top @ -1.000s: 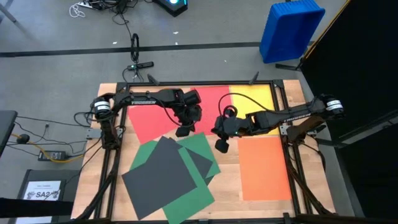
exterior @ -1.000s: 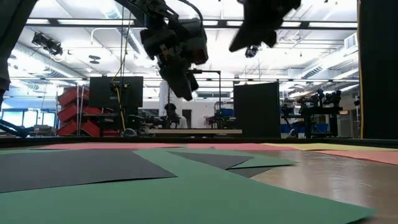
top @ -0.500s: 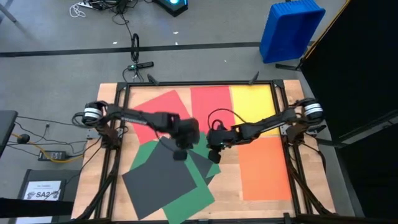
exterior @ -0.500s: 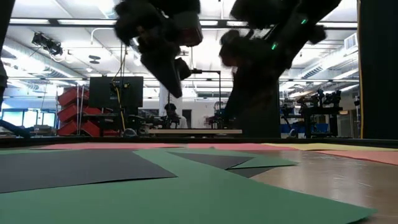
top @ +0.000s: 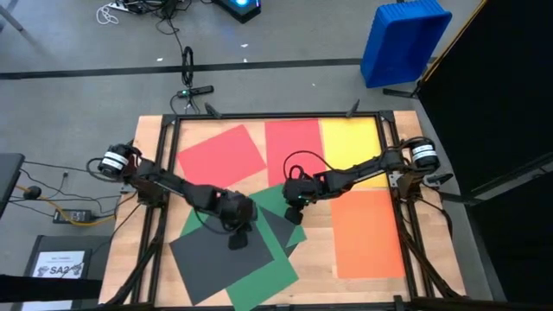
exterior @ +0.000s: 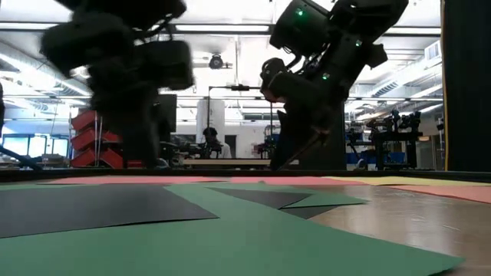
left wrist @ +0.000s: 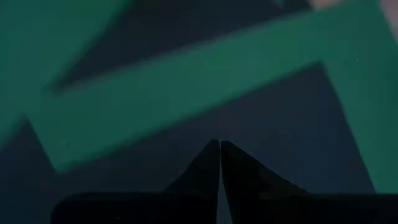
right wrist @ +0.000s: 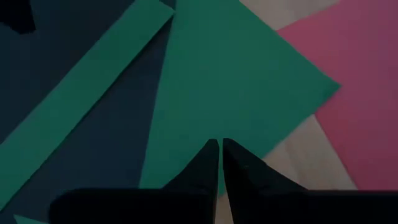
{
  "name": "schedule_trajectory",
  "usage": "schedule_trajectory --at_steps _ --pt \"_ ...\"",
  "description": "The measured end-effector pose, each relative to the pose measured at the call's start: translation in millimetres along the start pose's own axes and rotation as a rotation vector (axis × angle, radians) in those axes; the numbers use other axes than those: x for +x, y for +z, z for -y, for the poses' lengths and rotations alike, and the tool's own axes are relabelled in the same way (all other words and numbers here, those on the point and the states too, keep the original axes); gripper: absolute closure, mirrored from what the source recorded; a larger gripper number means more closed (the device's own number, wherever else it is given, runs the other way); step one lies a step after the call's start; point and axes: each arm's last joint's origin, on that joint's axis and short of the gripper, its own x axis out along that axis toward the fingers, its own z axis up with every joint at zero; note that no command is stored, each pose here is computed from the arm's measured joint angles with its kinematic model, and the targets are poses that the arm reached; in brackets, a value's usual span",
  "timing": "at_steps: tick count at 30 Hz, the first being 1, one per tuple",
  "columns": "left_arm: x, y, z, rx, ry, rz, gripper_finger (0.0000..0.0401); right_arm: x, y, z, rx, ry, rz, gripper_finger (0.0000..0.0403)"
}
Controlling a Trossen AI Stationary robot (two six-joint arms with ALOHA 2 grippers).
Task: Organize paper
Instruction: Move the green colored paper to the bottom center of the table
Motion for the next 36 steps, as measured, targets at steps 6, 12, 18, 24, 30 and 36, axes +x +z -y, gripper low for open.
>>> schedule_trajectory --at_steps 6,12,18,24,30,36 --pt "5 -18 15 -0.053 0.018 -0.013 0.0401 0 -1 0 -0.001 0.003 -0.009 0.0403" --pt "7 -33 22 -0.098 0.036 -0.033 0.0401 10 -6 1 -0.002 0.005 -0.036 0.0403" --pt "7 -33 23 -0.110 0.043 -0.030 0.0401 23 -8 -2 0.023 0.040 -0.056 0.0403" --pt "6 -39 19 -0.127 -0.013 -0.170 0.0401 23 -13 0 0.038 0.025 -0.121 0.0403" --pt "4 -45 15 -0.151 -0.057 -0.292 0.0401 15 -20 -2 0.027 0.001 -0.187 0.0403" --pt "1 -53 13 -0.171 -0.078 -0.420 0.0401 10 -28 -7 0.015 -0.013 -0.243 0.0403"
